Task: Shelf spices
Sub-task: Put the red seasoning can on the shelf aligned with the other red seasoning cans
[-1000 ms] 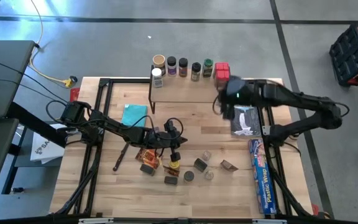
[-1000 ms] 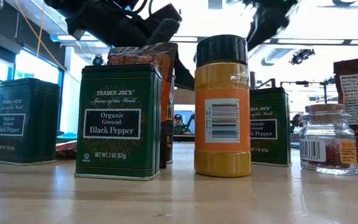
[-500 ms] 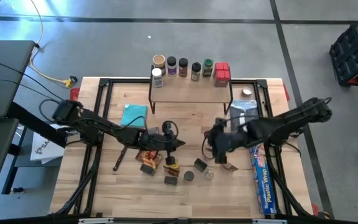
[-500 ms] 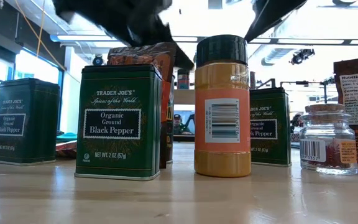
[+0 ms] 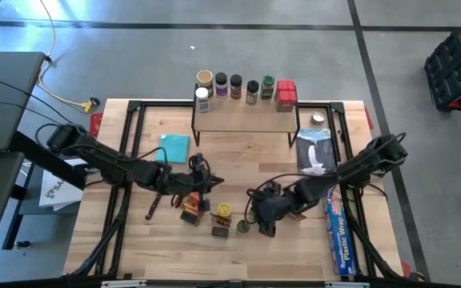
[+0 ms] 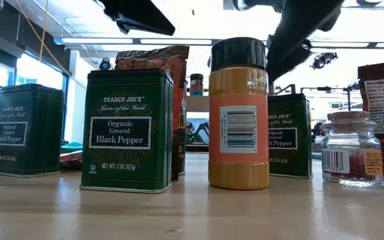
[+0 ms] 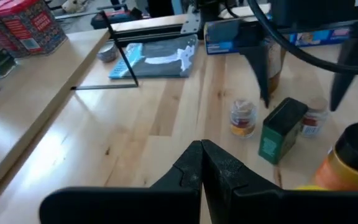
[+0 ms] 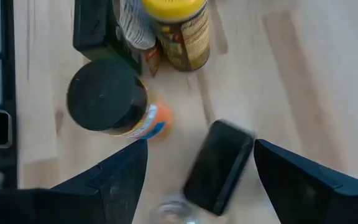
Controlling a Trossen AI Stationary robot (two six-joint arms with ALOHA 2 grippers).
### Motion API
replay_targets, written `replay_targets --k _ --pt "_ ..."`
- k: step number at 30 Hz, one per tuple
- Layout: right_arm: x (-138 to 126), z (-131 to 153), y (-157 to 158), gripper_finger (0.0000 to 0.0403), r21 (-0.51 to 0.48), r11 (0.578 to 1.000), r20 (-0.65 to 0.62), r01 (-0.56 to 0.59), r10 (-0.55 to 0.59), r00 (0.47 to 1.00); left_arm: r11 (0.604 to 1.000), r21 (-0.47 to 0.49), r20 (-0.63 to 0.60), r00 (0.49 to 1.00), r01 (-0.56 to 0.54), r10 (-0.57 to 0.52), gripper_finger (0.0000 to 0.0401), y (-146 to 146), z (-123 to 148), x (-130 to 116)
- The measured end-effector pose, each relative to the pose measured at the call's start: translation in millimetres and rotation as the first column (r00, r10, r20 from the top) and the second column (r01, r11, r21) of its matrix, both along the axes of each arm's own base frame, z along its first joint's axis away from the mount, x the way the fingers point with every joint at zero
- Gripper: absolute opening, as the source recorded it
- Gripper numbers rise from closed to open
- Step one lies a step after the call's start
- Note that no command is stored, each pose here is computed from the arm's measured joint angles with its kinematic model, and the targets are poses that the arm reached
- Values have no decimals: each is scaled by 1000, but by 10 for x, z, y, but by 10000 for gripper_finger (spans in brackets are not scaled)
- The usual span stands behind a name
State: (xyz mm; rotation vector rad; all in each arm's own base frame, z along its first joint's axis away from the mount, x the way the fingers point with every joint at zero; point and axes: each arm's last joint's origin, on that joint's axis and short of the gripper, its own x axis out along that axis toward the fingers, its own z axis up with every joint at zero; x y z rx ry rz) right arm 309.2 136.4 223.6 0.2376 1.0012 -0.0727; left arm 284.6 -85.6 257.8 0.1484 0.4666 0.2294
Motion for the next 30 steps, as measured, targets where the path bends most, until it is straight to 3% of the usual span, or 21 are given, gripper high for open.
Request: replay_targets --k 4,11,16,20,30 --pt "-16 -65 154 288 33 996 13 79 -79 997 1000 -3 -29 1000 6 -6 0 -53 -45 -21" --pt "-91 -22 264 288 -22 981 103 193 -190 977 998 26 -40 998 -57 58 0 -206 -46 -171" --pt "-112 -11 304 288 -31 971 141 237 -230 963 989 -69 -139 983 -130 120 1 -235 -148 -311" --pt "-78 63 325 288 -43 971 190 237 -225 956 947 -142 -298 925 -289 237 18 -48 -276 -396" --pt "101 667 318 288 -172 966 332 194 -129 934 845 -41 -524 732 -533 436 66 180 -446 -623"
